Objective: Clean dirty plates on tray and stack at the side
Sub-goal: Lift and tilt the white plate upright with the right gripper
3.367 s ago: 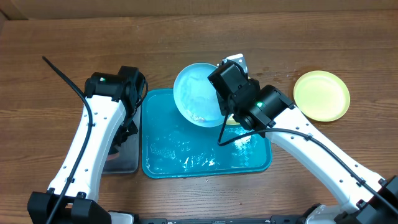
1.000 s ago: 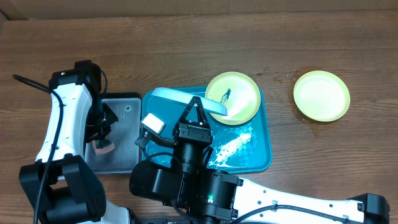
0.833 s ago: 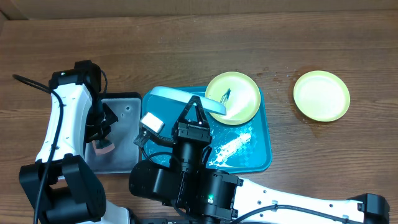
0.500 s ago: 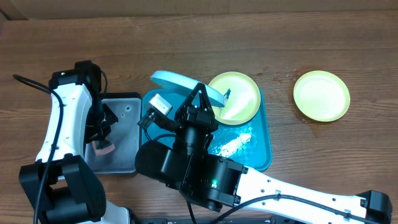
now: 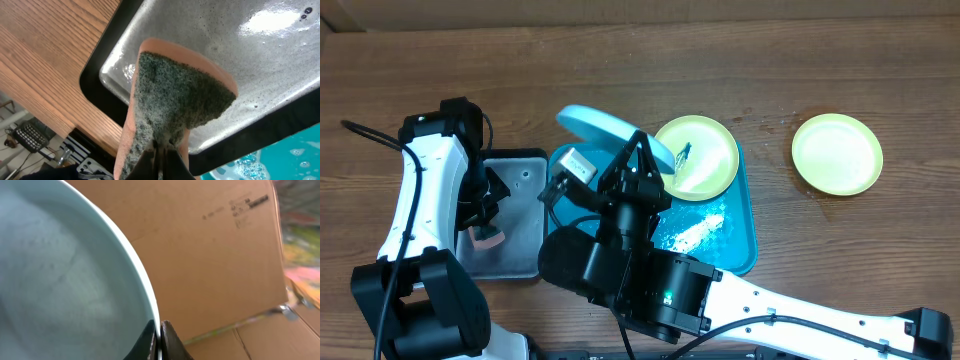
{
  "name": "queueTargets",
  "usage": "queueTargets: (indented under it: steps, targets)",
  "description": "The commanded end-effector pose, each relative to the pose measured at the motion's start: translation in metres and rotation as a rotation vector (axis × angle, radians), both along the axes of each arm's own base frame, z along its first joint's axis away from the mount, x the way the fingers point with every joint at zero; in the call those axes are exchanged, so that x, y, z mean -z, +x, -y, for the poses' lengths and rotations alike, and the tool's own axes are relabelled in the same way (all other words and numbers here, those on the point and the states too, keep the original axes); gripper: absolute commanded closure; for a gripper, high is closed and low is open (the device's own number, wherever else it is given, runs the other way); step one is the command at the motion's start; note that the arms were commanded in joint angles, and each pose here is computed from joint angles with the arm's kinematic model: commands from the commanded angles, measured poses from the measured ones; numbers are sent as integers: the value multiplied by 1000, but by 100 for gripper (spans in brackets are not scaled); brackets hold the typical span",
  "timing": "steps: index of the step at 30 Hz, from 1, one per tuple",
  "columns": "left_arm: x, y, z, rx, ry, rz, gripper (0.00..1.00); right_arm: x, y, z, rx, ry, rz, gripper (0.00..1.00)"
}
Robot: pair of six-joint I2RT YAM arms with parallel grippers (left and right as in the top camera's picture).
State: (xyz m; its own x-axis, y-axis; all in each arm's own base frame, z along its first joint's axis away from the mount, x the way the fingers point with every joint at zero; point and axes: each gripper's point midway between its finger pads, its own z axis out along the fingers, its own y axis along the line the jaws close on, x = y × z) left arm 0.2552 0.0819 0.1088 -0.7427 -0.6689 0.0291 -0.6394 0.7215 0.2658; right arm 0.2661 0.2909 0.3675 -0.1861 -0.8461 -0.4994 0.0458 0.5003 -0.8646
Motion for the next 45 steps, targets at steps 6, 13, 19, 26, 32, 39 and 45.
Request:
queueTargets:
  steps: [6,13,19,26,32,39,45]
  targets:
    - [2,1,3,8,-20,-4,96,16,13,-2,-65,215,-73,96]
    - [3,1,4,13,-28,-2,95,139,1,-16,-172,613,-800,96]
    - [3,2,5,16,-33,1,96,160,23,14,-66,788,-980,96]
    - [3,0,5,16,-34,-5,96,97,60,165,506,521,-196,96]
    - [3,0,5,16,-34,-5,96,119,54,141,445,570,-357,96]
    - [3,1,5,16,-33,-2,96,87,55,124,360,442,-204,96]
    - [3,1,5,16,-33,-2,96,55,49,108,297,268,-81,96]
